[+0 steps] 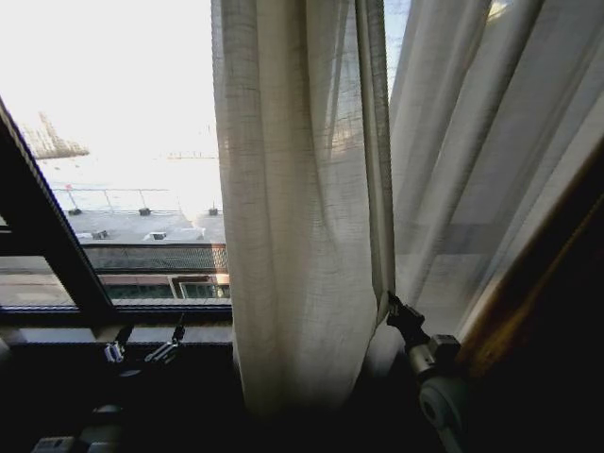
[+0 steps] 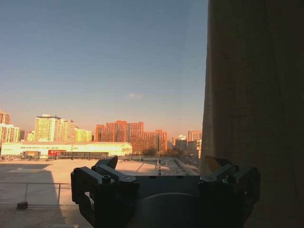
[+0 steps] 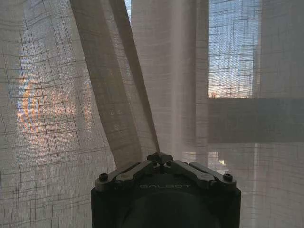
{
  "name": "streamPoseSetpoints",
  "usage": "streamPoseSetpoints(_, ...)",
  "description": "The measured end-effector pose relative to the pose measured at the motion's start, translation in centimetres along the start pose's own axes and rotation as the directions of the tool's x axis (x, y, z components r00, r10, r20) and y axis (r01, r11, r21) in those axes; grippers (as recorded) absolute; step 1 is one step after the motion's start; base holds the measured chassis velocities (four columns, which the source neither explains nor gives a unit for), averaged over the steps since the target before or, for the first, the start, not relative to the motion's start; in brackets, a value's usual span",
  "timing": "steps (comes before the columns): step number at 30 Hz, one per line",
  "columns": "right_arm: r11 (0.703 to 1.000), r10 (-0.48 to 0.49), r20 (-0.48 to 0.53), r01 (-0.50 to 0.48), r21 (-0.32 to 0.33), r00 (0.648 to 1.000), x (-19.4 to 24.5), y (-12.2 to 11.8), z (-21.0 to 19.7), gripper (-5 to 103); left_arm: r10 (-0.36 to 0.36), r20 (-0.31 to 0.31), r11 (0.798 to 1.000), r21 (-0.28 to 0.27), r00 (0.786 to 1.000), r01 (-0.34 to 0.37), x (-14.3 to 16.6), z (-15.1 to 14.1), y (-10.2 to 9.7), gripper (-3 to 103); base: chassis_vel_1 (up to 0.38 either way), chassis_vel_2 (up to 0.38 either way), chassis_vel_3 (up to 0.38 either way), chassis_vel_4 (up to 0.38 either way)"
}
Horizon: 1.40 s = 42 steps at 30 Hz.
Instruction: Open the curtains by pulling them apart, changing their state from closed to fully open.
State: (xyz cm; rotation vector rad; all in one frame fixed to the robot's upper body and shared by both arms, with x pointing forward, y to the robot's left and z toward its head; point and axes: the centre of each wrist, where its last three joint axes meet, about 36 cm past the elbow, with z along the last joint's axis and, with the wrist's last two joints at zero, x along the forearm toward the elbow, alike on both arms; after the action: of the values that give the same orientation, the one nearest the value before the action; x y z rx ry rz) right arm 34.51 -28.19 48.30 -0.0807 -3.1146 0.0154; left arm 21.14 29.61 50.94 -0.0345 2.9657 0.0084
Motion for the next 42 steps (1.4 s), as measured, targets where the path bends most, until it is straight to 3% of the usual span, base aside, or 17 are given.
streamPoseSetpoints(20, 1.0, 0.019, 0.025, -0.019, -0.002, 0.999, -0.2, 0.0, 0.4, 0, 0.001, 0.001, 1.0, 0.002, 1.0, -0.001, -0.1, 0.2, 0.0, 100, -0.33, -0.339, 0.328, 0.354)
streamPoseSetpoints(26, 0.993, 0.119, -0.002, -0.119, 0.0, 0.993, -0.6, -0.3, 0.9, 0, 0.002, 0.002, 1.0, 0.005, 1.0, -0.002, -0.2, 0.3, 0.0, 100, -0.05, -0.078, 0.063, 0.043)
streamPoseSetpoints(30, 0.969, 0.249, -0.04, -0.249, -0.001, 0.968, -1.2, -0.5, 1.3, 0, -0.001, -0.002, 1.0, 0.007, 1.0, 0.001, -0.2, 0.5, 0.0, 100, 0.016, 0.018, -0.016, -0.015)
streamPoseSetpoints(37, 0.966, 0.26, -0.045, -0.26, -0.004, 0.965, -1.0, -0.6, 1.0, -2, -0.003, -0.003, 1.0, 0.007, 1.0, 0.003, -0.2, 0.5, 0.0, 100, 0.025, 0.019, -0.027, -0.023)
streamPoseSetpoints(39, 0.986, 0.166, -0.032, -0.167, -0.018, 0.986, 0.6, 0.4, 0.1, 25, -0.006, 0.0, 1.0, 0.01, 1.0, 0.006, -0.2, 0.5, 0.0, 100, 0.0, 0.0, 0.0, 0.0)
streamPoseSetpoints(41, 0.991, 0.133, -0.026, -0.133, -0.021, 0.991, 1.4, 0.9, -0.3, 36, -0.007, 0.0, 1.0, 0.012, 1.0, 0.007, -0.2, 0.5, 0.0, 100, 0.0, 0.0, 0.0, 0.0)
streamPoseSetpoints(42, 0.991, 0.133, -0.026, -0.133, -0.021, 0.991, 1.4, 0.9, -0.3, 36, -0.007, 0.0, 1.0, 0.012, 1.0, 0.007, -0.2, 0.5, 0.0, 100, 0.0, 0.0, 0.0, 0.0)
